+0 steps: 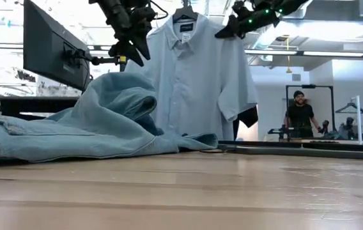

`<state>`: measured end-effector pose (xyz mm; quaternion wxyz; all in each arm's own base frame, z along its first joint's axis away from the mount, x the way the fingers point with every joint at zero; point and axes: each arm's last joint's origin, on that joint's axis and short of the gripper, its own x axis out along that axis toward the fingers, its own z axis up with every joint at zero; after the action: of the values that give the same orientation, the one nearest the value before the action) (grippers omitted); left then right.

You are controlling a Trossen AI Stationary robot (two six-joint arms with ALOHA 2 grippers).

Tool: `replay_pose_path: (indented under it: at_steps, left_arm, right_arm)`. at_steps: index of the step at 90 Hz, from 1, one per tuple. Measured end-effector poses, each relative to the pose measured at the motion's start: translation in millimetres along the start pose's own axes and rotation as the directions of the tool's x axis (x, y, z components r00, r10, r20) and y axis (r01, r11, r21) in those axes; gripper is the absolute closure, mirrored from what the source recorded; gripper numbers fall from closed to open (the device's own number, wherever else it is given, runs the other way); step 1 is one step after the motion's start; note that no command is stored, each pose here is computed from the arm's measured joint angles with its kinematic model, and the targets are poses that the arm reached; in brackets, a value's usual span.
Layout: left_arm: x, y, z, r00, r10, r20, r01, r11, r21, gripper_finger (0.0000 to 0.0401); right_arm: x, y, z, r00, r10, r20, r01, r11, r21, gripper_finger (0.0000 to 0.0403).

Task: Hang clothes
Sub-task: Unhang the blue shirt from the rack

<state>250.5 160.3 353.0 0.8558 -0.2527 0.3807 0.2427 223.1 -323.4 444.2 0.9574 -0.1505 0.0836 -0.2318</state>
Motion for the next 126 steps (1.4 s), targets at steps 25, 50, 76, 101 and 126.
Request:
replay_pose_path:
  at_steps: [25, 50, 76, 101, 126]
  left_arm:
    - [-1.0, -0.1, 0.7, 1.0, 0.006, 0.003, -0.006, 1.0, 0.001, 0.0259]
    - [-41.0, -8.7, 26.5, 0.984, 0.079, 0.159, -0.093, 0.992, 0.08, 0.0259]
    - [-138.6, -33.3, 57.4, 0.89, 0.018, 0.455, -0.126, 0.97, 0.208, 0.0259]
    - [-218.5, -44.9, 60.8, 0.735, -0.051, 0.677, -0.281, 0.884, 0.373, 0.0259]
    - [-223.7, -27.1, 49.5, 0.746, 0.26, 0.613, -0.552, 0.757, 0.351, 0.0259]
  right_arm:
    - [-1.8, 3.4, 17.5, 0.999, 0.004, 0.048, -0.003, 1.0, -0.014, 0.0383]
    - [-0.7, 28.8, 42.4, 0.994, 0.102, 0.027, -0.099, 0.991, -0.092, 0.0383]
    - [-16.9, 47.2, 80.7, 0.996, 0.086, -0.019, -0.088, 0.983, -0.16, 0.0383]
    - [-20.5, 75.9, 90.5, 0.975, 0.201, -0.094, -0.211, 0.97, -0.124, 0.0384]
    - [-17.3, 97.7, 98.9, 0.971, 0.216, -0.101, -0.229, 0.962, -0.147, 0.0384]
